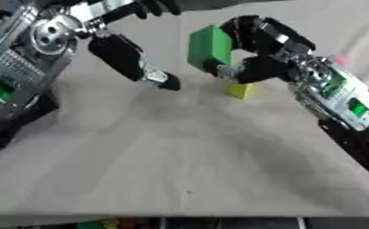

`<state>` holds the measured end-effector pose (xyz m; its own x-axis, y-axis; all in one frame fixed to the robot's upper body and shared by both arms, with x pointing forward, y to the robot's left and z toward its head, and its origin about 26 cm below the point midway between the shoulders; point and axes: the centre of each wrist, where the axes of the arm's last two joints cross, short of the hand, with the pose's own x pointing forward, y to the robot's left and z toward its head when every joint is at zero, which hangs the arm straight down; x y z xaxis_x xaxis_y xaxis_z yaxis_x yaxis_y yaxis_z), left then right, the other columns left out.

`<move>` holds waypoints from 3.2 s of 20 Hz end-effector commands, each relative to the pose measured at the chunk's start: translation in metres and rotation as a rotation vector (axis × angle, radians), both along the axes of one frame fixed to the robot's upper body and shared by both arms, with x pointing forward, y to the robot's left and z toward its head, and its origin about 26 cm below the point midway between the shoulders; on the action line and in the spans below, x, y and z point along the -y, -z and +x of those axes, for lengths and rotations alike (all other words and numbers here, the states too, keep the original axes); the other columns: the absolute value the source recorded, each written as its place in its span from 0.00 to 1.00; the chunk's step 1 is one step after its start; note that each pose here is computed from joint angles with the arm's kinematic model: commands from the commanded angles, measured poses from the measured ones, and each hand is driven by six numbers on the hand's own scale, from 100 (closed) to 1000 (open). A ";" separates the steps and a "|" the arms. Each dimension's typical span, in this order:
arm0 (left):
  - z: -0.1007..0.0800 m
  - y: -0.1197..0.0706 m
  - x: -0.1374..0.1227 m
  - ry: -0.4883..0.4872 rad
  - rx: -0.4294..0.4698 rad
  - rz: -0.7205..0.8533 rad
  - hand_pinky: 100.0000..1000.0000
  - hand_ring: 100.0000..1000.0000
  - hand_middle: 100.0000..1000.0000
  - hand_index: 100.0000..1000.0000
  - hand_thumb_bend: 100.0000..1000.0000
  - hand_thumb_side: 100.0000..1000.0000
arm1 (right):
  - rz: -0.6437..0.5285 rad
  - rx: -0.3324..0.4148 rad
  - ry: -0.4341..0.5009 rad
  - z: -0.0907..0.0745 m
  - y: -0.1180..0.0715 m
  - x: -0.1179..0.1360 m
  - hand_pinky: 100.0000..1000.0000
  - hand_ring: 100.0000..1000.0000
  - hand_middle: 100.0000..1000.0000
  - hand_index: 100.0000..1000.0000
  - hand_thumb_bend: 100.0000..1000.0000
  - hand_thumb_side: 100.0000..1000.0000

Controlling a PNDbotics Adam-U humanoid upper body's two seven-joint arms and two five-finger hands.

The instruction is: Pick up the objects with one hand, pass them to the other hand, and then place them into the box on the other side of the table.

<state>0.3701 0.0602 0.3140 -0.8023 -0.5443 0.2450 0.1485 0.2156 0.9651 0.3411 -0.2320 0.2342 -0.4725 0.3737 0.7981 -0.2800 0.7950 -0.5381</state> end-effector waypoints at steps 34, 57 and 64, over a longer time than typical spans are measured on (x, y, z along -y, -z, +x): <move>0.015 0.011 0.023 -0.043 0.043 -0.026 0.74 0.73 0.75 0.72 0.61 0.20 | 0.029 0.056 -0.148 -0.001 -0.009 -0.011 0.76 0.66 0.37 0.41 0.26 0.00; 0.016 0.016 0.032 -0.034 0.038 -0.057 0.70 0.66 0.65 0.60 0.45 0.04 | 0.019 0.056 -0.170 -0.001 -0.007 -0.011 0.76 0.66 0.37 0.40 0.28 0.00; 0.015 0.016 0.033 -0.043 0.041 -0.068 0.68 0.60 0.57 0.51 0.40 0.06 | 0.019 0.053 -0.166 0.000 -0.006 -0.011 0.76 0.66 0.37 0.40 0.28 0.00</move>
